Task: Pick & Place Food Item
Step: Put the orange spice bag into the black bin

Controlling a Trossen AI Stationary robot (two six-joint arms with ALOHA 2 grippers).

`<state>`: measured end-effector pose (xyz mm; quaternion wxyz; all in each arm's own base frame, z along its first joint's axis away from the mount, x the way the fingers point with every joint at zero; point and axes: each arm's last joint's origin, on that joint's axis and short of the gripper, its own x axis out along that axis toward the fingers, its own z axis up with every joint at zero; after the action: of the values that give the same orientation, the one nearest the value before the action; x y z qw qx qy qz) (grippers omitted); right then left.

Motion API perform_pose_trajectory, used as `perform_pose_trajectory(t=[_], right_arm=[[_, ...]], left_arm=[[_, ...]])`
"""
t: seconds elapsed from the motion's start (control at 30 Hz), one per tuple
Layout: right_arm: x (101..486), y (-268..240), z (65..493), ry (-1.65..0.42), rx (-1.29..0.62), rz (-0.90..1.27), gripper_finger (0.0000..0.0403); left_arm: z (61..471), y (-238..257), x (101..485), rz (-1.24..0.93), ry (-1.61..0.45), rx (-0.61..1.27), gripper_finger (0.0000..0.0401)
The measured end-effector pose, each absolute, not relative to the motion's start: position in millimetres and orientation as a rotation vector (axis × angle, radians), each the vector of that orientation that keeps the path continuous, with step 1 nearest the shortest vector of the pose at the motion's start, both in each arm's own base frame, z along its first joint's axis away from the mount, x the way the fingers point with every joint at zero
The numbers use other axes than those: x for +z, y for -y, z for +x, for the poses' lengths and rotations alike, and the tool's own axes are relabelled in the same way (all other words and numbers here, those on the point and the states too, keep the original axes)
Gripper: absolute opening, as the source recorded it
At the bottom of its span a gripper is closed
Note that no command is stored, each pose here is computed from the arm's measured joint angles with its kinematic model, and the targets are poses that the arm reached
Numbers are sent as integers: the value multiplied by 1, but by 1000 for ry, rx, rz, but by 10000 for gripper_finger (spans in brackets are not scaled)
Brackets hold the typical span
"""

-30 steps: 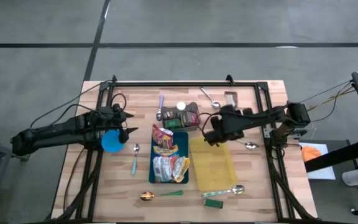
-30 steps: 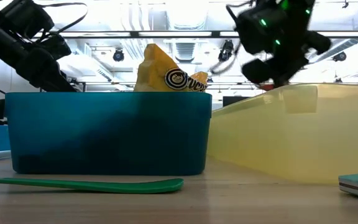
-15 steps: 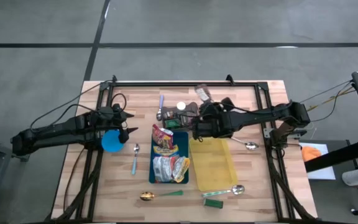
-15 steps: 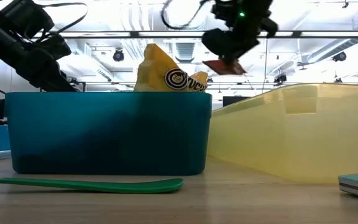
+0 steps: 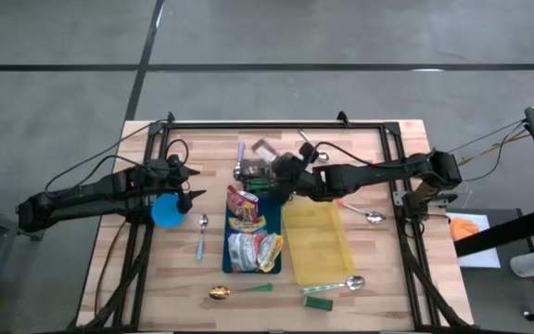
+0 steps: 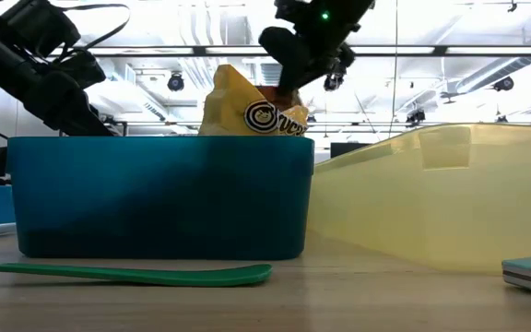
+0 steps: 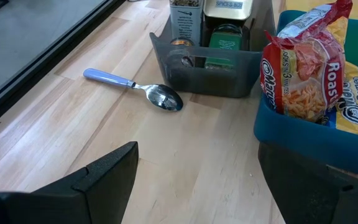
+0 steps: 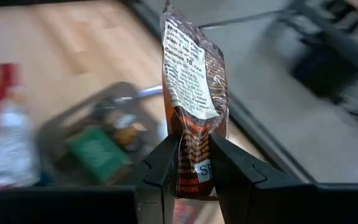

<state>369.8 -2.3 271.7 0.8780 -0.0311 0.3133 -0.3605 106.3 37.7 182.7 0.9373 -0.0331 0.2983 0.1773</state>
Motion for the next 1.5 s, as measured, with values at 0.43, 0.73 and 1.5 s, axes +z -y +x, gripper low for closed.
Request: perform_pose_trajectory(t=[0.43, 0.73, 1.5], right_arm=[[241, 23, 376, -582, -491, 20, 84], [207, 33, 365, -565, -420, 73, 84], [184, 43, 352, -533, -352, 130, 84]], left_arm=[[106, -38, 183, -68, -609, 362, 336], [106, -38, 183, -68, -609, 362, 336], [106, -38, 183, -67, -609, 362, 336]])
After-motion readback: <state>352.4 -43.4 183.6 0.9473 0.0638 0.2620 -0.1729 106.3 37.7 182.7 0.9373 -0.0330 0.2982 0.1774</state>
